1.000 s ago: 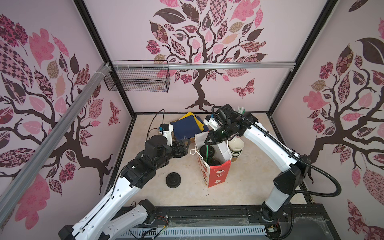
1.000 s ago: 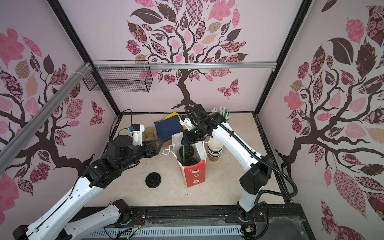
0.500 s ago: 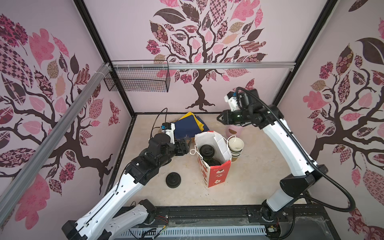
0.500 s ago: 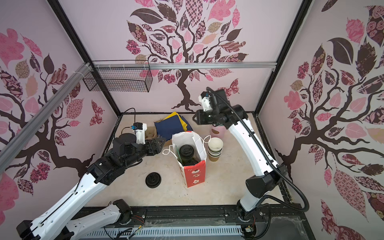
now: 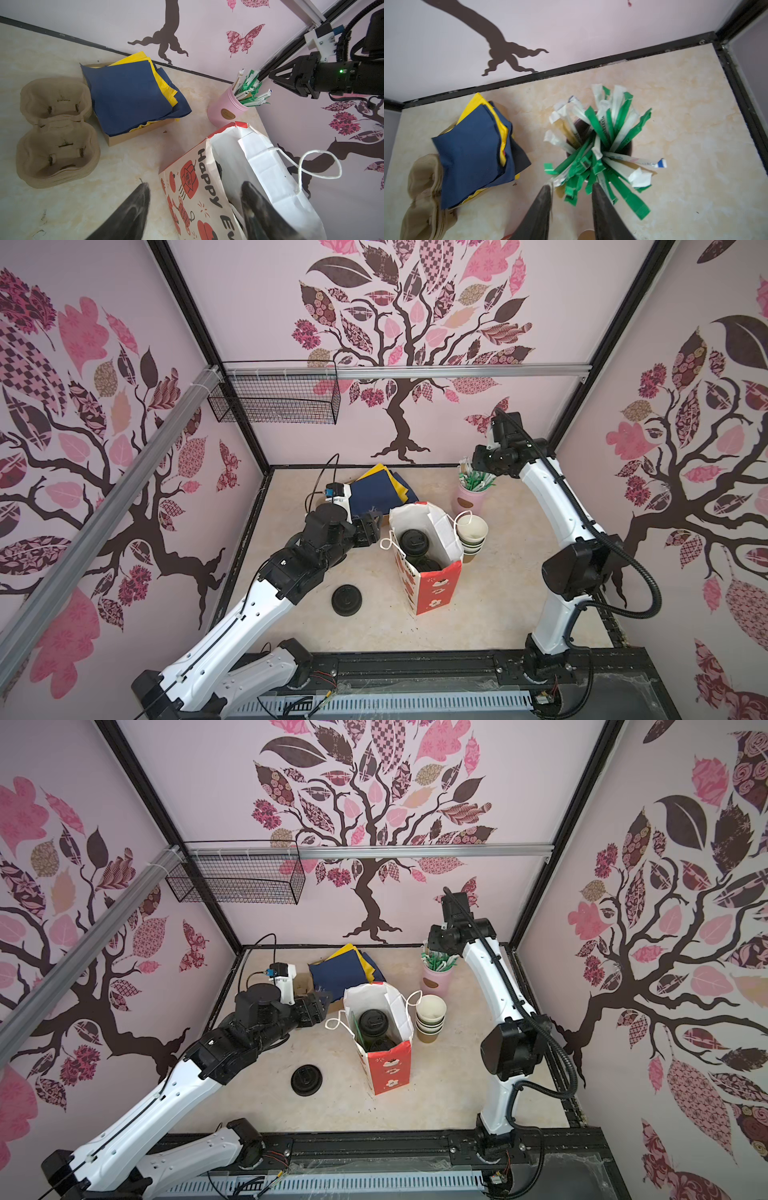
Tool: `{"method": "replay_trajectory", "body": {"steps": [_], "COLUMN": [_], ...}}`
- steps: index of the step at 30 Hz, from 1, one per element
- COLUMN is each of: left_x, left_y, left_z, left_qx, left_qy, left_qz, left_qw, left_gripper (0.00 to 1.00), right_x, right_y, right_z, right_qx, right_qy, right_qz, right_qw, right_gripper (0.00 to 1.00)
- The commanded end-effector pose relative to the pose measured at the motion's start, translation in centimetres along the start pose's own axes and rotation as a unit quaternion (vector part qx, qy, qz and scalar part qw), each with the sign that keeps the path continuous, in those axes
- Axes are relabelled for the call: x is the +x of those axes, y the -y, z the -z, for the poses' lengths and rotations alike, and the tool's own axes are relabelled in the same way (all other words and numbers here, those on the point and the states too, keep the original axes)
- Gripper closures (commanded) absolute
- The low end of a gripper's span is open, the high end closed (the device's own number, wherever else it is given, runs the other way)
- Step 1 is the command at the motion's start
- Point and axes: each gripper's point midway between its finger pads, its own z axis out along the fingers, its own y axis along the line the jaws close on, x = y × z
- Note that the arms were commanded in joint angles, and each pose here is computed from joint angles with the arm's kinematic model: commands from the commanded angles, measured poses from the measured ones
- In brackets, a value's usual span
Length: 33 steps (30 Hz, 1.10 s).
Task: Pack the takeout coffee
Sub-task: 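Move the right gripper back above the pink straw cup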
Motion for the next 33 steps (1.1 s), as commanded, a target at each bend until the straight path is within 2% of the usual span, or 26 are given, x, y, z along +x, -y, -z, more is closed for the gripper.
{"method": "replay_trajectory", "body": {"steps": [1,9,17,26,33], "left_x": [-1.3,-1.4,-1.6,-1.7,-1.8], "left_y": [0.3,0.6,0.8,0.6,0.6], "left_z": [0.2,-0.8,-1.1,-1.0,-1.0], "left_qx": [-0.002,-0.001,-0.002,-0.005,-0.007], "left_qy": [0.018,0.018,0.019,0.022,0.024], "left_qz": [-0.002,0.000,-0.005,-0.004,-0.002], "left_qw": [1.000,1.000,1.000,1.000,1.000], "left_gripper": [0.28,0.28,0.28,0.28,0.29], "right_x": [-1.7,0.3,0.6,0.9,1.1], "right_y": [2.2,4.0,4.5,4.5,4.4], "right_z": [0.9,-0.7,-2.7,-4.2,-5.0], "right_qx": [0.031,0.067,0.084,0.087,0.084], "right_qy": [0.022,0.004,-0.012,-0.019,-0.025], "right_qz": [-0.040,-0.059,-0.034,-0.018,-0.014], "right_qw": [0.998,0.996,0.996,0.996,0.996], "right_gripper": [0.61,0.58,0.68,0.71,0.81]}}
